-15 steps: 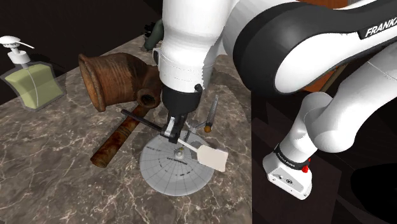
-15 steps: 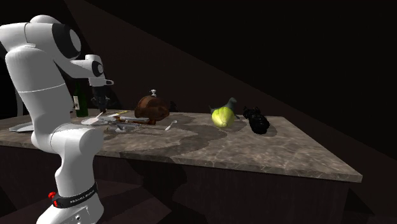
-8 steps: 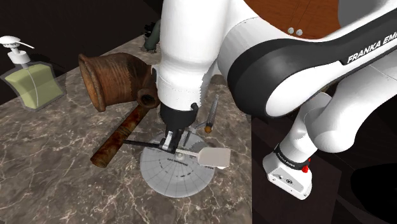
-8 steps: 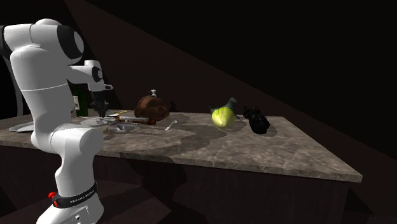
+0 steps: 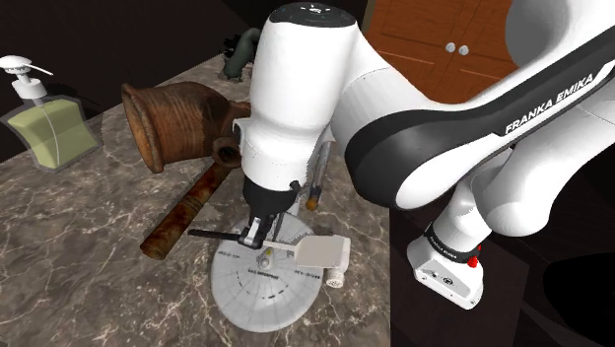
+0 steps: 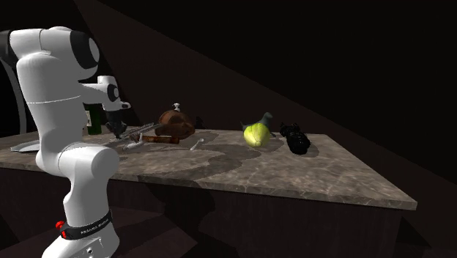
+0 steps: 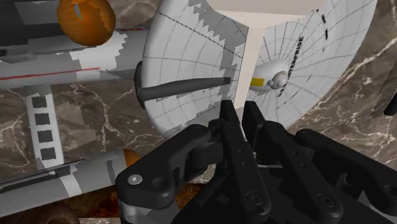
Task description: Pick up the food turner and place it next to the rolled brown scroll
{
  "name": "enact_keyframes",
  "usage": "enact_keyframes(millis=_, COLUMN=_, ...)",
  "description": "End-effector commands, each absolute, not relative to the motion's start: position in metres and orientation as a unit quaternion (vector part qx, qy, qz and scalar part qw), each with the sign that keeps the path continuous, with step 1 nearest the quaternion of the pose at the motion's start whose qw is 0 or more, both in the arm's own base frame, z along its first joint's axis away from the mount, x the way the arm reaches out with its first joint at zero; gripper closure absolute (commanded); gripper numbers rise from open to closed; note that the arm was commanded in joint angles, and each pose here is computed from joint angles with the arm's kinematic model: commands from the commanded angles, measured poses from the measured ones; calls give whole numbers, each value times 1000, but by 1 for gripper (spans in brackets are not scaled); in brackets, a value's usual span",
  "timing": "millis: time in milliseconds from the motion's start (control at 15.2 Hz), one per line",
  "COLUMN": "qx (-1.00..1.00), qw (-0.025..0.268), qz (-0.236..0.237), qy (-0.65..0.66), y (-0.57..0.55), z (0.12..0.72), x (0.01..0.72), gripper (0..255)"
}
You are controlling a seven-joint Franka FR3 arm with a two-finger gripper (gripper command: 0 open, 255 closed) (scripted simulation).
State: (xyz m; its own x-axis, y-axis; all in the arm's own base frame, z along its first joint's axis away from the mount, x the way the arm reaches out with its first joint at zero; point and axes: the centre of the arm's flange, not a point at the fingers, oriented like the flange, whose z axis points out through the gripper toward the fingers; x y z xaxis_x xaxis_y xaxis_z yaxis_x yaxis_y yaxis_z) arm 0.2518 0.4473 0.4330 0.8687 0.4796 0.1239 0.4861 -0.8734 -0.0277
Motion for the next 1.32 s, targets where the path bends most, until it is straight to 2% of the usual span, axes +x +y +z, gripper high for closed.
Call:
enact_keyframes(millis=0, qx=-968, qw=9, qz=-32, qy=-250, y=443, z=409, x=250, gripper=255)
enact_keyframes(millis=330, qx=-968, qw=9, qz=-32, qy=-250, y=443, z=382, x=250, gripper=255)
enact_keyframes(millis=792, qx=-968, qw=9, qz=-32, qy=-250, y=443, z=382, x=250, gripper=255)
enact_keyframes(millis=858, qx=-968, qw=7, qz=-34, qy=-249, y=455, z=387, x=258, gripper=0)
enact_keyframes(millis=1122, qx=-968, qw=6, qz=-35, qy=-248, y=452, z=386, x=235, gripper=0)
enact_keyframes(millis=1254, qx=-968, qw=9, qz=-32, qy=-250, y=442, z=395, x=249, gripper=0)
